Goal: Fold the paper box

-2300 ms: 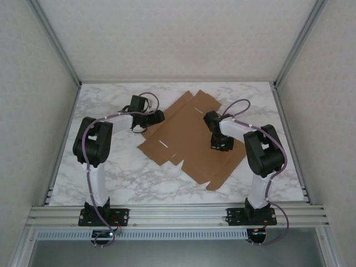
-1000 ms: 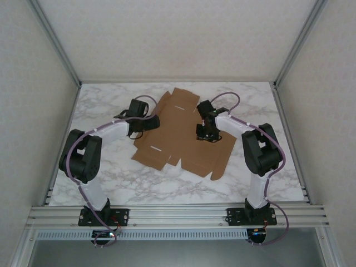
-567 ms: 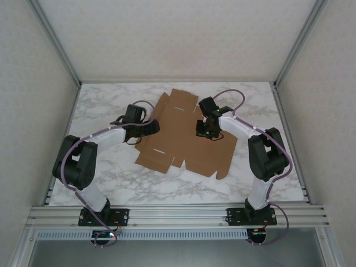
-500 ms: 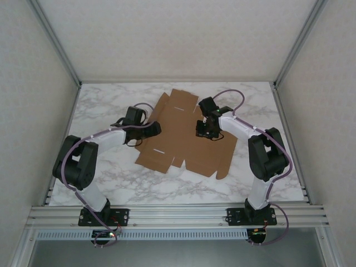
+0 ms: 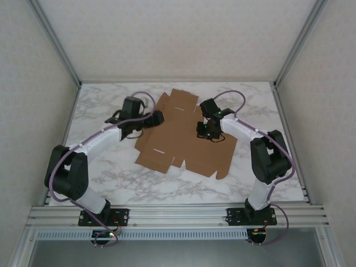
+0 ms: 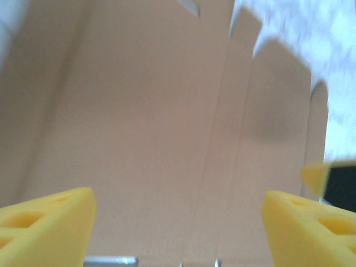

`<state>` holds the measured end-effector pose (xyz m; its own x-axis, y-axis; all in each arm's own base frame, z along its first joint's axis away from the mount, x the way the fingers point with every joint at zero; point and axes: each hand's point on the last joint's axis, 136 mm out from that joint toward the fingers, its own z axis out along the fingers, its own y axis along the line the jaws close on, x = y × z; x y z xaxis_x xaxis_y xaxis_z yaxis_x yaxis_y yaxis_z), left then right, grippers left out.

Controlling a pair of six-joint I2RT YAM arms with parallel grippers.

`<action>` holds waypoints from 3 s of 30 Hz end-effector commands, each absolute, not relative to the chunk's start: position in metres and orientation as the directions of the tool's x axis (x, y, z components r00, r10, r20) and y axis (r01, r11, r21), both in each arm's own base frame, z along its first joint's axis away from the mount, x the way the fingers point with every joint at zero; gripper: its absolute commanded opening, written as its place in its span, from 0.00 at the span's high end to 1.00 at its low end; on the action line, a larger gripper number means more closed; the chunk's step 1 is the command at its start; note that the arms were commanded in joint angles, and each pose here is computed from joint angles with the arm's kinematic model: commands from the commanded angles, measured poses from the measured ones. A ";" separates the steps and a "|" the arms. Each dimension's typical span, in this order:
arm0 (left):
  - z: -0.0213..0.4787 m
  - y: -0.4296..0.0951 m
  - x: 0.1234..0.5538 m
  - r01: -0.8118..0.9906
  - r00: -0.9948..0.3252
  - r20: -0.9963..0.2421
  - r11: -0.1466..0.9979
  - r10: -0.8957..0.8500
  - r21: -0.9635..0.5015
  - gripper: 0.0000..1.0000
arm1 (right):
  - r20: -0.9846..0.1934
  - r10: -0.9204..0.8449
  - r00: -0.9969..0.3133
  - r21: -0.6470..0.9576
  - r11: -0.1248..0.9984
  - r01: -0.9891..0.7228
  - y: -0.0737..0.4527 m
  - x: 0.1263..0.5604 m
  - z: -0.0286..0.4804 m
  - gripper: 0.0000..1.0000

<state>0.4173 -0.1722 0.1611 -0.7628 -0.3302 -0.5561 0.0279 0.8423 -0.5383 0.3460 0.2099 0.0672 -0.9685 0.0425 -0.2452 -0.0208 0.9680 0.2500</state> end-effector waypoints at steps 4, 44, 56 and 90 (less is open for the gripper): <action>0.159 -0.122 0.471 -0.017 -0.674 -0.674 0.918 -0.303 -0.395 0.25 | -0.188 0.003 -0.982 0.062 0.998 -0.008 0.186 0.324 0.027 0.97; 0.035 -0.158 0.492 0.241 -0.866 -0.500 0.881 0.006 -0.407 0.90 | -0.137 -0.151 -0.979 0.076 0.984 -0.163 0.199 0.317 0.012 0.94; 0.132 -0.134 0.507 0.177 -0.732 -0.681 0.962 -0.012 -0.208 1.00 | -0.301 -0.009 -0.954 0.219 0.972 -0.078 0.199 0.339 0.078 0.71; 0.175 -0.232 0.497 0.132 -0.848 -0.517 0.897 -0.118 -0.423 1.00 | -0.039 0.097 -0.995 0.409 0.910 0.072 0.235 0.413 0.002 1.00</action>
<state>0.5043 -0.2051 0.1617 -0.8288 -0.0885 -0.5525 0.1278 0.9314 -0.3408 0.4309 0.2379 0.0227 -0.9867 0.1271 -0.1009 0.0697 0.8935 0.4436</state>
